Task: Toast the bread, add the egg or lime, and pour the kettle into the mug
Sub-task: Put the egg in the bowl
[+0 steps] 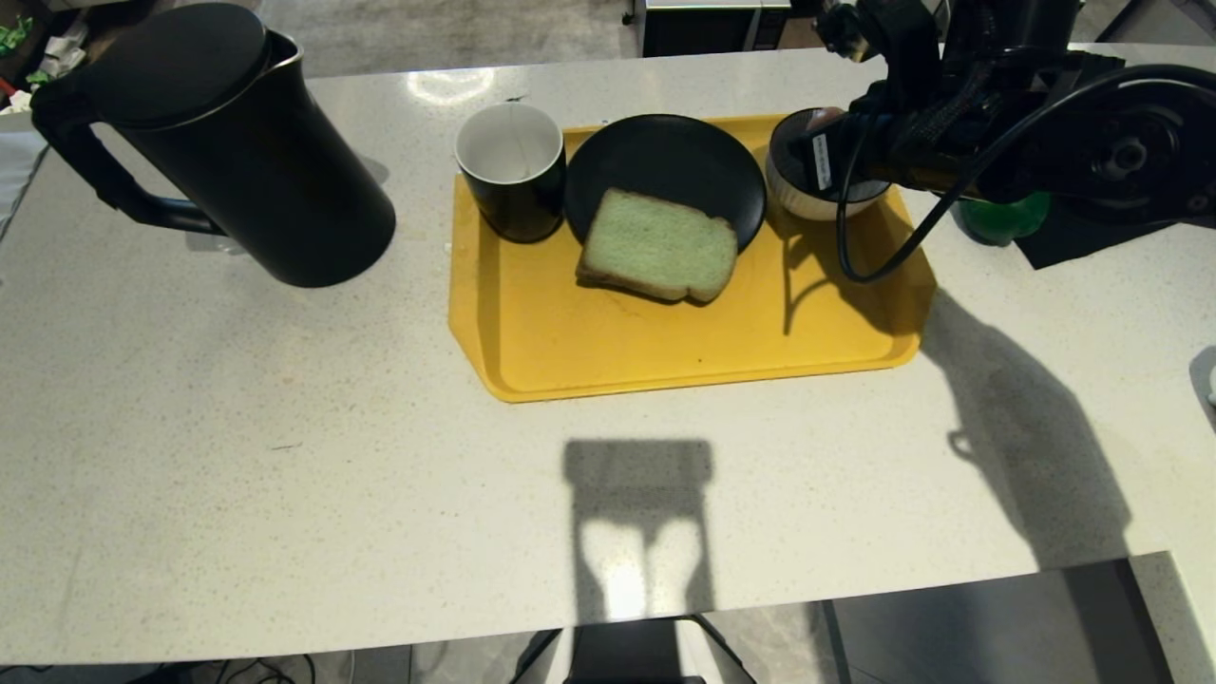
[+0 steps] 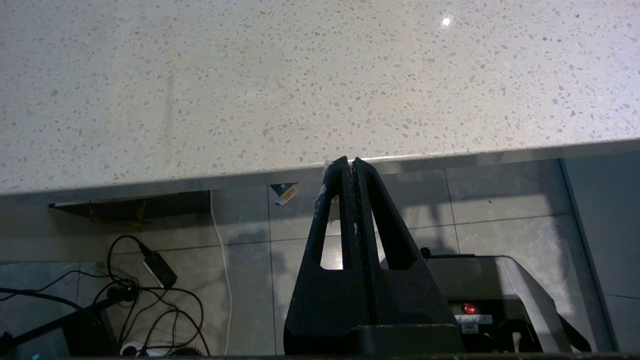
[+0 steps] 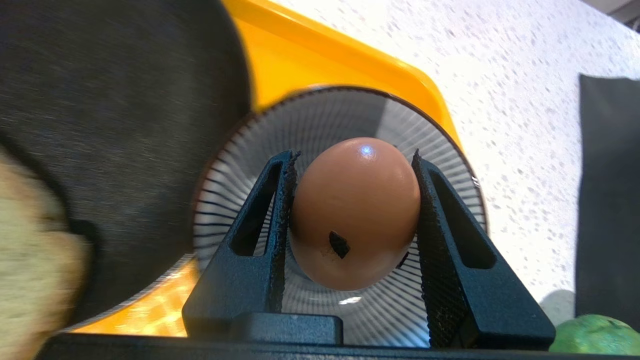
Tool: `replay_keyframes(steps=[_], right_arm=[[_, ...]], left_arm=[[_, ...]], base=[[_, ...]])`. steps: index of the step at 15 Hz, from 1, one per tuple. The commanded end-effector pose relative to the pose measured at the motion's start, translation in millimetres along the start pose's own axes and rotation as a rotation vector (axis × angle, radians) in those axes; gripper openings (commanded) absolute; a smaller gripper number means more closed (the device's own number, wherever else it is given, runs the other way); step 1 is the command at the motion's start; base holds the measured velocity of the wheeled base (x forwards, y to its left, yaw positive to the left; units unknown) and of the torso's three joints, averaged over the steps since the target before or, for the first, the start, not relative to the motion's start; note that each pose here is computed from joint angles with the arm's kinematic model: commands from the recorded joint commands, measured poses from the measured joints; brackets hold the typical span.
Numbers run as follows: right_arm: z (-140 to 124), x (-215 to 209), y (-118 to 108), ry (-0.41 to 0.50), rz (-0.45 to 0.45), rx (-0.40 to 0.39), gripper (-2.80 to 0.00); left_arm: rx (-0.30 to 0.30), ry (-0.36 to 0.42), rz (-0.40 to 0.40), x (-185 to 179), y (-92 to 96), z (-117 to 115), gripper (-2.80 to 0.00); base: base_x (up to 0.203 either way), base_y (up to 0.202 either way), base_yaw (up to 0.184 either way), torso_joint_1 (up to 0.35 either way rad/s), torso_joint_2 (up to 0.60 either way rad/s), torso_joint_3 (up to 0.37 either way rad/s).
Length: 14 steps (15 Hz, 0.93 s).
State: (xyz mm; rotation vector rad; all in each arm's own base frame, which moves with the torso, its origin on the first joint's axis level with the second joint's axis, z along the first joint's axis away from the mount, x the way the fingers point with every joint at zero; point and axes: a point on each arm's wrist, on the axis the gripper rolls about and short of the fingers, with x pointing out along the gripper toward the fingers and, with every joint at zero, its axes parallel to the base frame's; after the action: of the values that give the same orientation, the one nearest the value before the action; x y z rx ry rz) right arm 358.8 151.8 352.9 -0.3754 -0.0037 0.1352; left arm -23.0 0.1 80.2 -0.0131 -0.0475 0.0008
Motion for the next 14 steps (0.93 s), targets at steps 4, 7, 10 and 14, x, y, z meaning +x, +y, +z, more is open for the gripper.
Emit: replay_keyframes(steps=[4,7,10,14], right_arm=[[-6.9,4.8,-17.6,0.018,-0.048,-0.003,-2.80],[-8.6,6.5,-17.1,0.022,-0.047,-0.009,-2.80],[-9.0,7.0,-16.1,0.023,-0.043,-0.016,-2.80],[-9.6,6.9,-15.9,0.025,-0.040,-0.024,-2.80]], left_arm=[[-0.001,0.014,0.001,0.9,0.1,-4.2,-2.80],[-0.001,0.014,0.001,0.9,0.1,-4.2,-2.80],[-0.001,0.014,0.001,0.9,0.1,-4.2,-2.80],[-0.001,0.014,0.001,0.9,0.1,-4.2,-2.80]], base=[[0.000,0.000,0.000,0.000,0.00,0.000],[0.000,0.000,0.000,0.000,0.00,0.000],[0.000,0.000,0.000,0.000,0.00,0.000],[0.000,0.000,0.000,0.000,0.00,0.000]])
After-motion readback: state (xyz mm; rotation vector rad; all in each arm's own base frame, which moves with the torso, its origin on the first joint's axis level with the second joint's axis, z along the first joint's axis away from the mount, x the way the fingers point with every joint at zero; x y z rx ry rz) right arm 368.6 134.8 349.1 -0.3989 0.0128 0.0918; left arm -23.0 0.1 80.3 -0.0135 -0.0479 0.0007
